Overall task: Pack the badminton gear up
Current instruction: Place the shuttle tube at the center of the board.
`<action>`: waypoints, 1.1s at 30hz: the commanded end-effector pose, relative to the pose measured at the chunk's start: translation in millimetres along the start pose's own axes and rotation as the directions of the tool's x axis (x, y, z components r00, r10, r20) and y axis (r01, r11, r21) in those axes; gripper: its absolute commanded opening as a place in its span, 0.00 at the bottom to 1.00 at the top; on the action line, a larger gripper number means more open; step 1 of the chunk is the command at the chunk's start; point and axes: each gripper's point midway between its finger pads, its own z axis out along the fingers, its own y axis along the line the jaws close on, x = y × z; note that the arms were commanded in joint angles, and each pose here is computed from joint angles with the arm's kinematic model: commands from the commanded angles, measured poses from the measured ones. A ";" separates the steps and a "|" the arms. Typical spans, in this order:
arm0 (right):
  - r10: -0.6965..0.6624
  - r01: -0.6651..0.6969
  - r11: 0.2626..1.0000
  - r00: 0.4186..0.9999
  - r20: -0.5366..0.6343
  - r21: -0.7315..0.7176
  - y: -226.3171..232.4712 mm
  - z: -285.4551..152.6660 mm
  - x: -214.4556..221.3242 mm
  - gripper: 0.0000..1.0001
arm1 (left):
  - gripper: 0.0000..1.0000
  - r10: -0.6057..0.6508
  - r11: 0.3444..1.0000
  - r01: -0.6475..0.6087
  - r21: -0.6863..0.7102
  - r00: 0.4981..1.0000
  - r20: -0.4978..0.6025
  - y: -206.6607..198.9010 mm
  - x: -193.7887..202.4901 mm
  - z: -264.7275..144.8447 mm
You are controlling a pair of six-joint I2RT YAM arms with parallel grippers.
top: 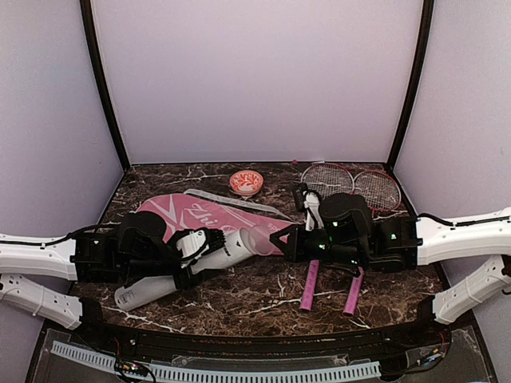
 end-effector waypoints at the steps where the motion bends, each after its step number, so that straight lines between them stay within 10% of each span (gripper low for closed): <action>1: -0.012 0.013 0.999 1.000 0.012 -0.047 18.5 1.4 -8.7 0.00 | 0.64 -0.031 1.000 0.031 0.005 0.998 0.058 0.7 -11.4 -3.4; 33: -0.018 0.016 0.991 1.000 -0.013 -0.131 35.2 16.7 -0.1 0.00 | 0.64 -0.039 0.999 0.038 0.017 0.996 0.081 -0.6 -16.6 -4.9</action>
